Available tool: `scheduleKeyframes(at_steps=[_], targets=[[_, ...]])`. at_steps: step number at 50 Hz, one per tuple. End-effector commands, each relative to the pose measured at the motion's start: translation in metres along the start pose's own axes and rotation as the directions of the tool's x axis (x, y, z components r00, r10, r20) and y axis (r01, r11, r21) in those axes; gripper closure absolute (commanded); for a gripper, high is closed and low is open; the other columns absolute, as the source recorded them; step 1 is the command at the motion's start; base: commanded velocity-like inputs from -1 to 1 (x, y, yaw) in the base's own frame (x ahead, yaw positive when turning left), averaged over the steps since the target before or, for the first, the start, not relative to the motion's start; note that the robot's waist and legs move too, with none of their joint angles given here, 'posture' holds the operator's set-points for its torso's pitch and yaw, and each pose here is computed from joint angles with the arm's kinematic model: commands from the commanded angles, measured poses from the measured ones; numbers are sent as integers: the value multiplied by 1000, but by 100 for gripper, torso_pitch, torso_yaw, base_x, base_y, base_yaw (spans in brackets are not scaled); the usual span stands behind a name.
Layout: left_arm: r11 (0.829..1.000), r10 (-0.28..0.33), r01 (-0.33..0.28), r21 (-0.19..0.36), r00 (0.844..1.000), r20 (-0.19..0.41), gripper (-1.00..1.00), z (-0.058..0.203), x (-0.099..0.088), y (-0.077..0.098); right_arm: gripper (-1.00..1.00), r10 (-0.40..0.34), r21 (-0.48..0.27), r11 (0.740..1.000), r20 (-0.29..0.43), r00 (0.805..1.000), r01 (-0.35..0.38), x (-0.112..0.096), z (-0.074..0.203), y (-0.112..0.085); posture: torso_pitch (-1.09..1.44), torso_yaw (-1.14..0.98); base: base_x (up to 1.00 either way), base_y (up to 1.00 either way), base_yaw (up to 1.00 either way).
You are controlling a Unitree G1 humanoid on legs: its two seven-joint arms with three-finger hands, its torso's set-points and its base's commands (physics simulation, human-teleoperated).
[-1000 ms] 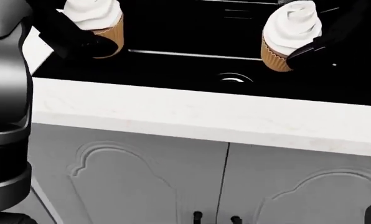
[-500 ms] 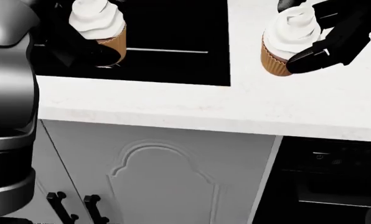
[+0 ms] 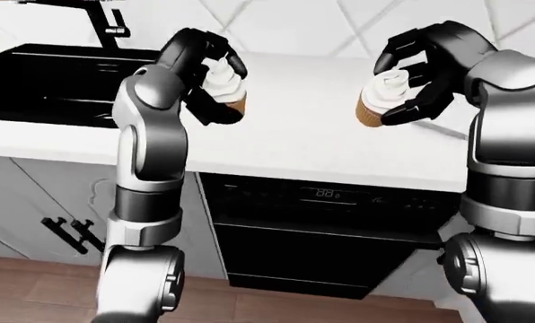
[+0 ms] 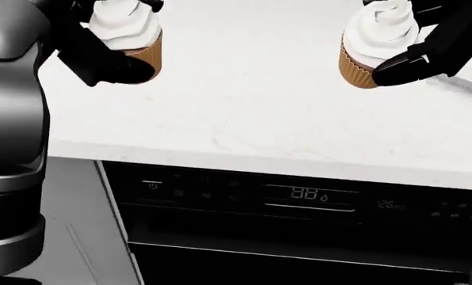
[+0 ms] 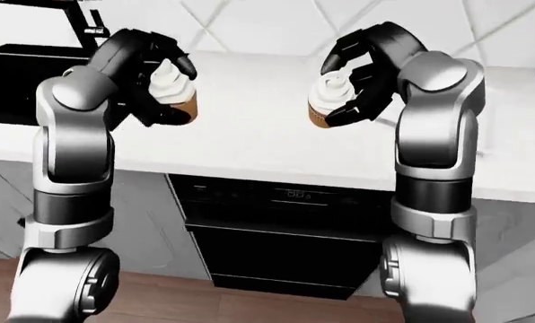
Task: Move the dessert items from the plate to the tray.
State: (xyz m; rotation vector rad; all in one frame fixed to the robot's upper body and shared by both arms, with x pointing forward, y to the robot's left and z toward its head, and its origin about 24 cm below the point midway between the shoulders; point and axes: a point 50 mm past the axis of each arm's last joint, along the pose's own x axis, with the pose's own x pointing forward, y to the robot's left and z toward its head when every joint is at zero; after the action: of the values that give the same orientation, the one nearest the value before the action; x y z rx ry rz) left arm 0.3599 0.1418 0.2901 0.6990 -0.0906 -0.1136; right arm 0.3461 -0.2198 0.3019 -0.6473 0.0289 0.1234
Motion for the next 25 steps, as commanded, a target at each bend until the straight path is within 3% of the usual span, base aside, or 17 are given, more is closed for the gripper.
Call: scheduleKeyframes(at_steps=[1, 22, 24, 25], targets=[[999, 28, -29, 17, 997, 67, 100, 15, -3, 5, 100, -52, -19, 998, 47, 998, 53, -6, 11, -10, 0, 0, -4, -100, 0], [1000, 25, -26, 15, 998, 61, 100, 13, -4, 5, 100, -56, -11, 998, 49, 997, 56, -7, 11, -11, 0, 0, -3, -100, 0], [1000, 25, -26, 15, 998, 62, 100, 13, -4, 4, 100, -53, -86, 995, 49, 997, 57, -8, 11, -11, 0, 0, 0, 41, 0], [1000, 24, -25, 15, 998, 62, 100, 13, -4, 4, 100, -61, -54, 996, 65, 996, 65, -9, 13, -12, 0, 0, 0, 100, 0]])
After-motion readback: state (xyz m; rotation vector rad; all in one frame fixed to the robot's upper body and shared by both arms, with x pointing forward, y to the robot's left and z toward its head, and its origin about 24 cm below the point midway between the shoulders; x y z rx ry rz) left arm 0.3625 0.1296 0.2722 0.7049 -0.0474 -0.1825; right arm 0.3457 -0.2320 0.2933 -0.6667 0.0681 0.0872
